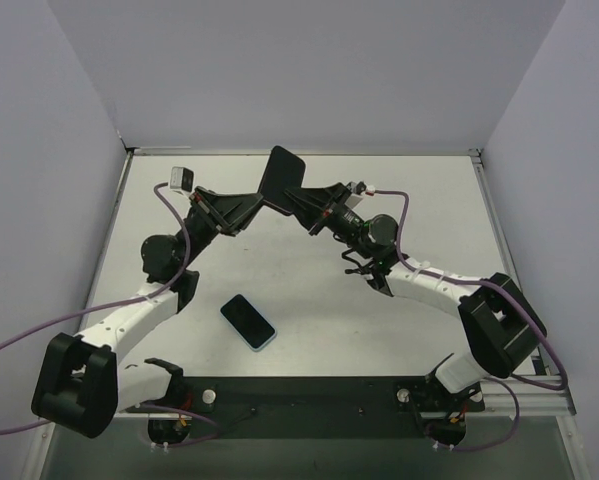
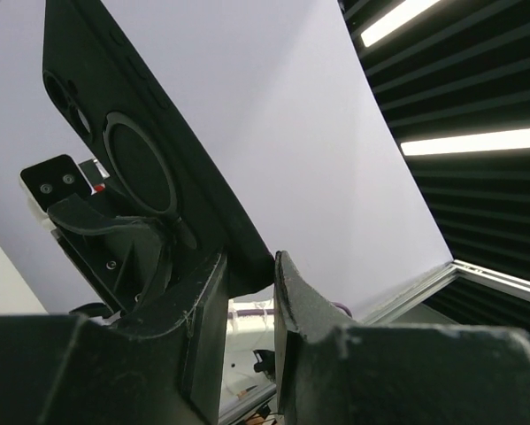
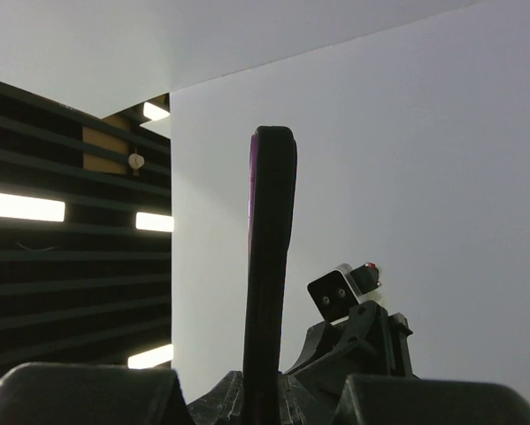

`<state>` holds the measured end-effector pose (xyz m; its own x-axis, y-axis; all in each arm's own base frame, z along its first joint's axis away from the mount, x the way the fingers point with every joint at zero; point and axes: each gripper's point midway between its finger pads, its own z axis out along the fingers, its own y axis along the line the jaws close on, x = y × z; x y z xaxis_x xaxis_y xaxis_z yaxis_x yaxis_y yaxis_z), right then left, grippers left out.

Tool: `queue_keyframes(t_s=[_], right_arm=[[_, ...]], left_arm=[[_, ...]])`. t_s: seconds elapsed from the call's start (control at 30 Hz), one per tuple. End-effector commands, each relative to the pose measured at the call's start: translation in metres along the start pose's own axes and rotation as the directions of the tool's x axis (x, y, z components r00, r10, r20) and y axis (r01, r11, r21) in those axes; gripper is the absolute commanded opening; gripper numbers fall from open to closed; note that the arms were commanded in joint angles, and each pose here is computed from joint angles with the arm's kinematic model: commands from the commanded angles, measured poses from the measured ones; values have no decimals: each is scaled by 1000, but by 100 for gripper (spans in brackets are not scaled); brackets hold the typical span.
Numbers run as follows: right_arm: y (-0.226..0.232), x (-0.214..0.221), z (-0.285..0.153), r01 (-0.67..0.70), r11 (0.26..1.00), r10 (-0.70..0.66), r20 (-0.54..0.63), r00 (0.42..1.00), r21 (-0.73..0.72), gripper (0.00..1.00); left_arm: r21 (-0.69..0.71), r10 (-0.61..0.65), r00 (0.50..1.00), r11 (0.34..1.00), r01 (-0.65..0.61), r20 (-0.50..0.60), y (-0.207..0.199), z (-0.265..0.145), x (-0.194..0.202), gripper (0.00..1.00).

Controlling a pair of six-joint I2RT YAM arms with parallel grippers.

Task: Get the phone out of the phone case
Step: Remove the phone case from the phone.

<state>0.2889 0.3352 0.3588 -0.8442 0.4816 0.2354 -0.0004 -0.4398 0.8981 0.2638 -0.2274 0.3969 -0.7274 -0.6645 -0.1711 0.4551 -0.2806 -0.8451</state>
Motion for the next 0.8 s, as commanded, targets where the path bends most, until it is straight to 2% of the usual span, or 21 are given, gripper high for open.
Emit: queue_keyframes(t_s=[0.0,0.77], right_arm=[[54,47,-6,2,970,-45,-170,984,-244,0],[63,55,3,-13,963,-41,-192,981,-271,0]], left_arm=[[553,285,958,793,-256,34,-160,-22,30,0],[620,250,966,750,-231,57,-193,-20,28,0]])
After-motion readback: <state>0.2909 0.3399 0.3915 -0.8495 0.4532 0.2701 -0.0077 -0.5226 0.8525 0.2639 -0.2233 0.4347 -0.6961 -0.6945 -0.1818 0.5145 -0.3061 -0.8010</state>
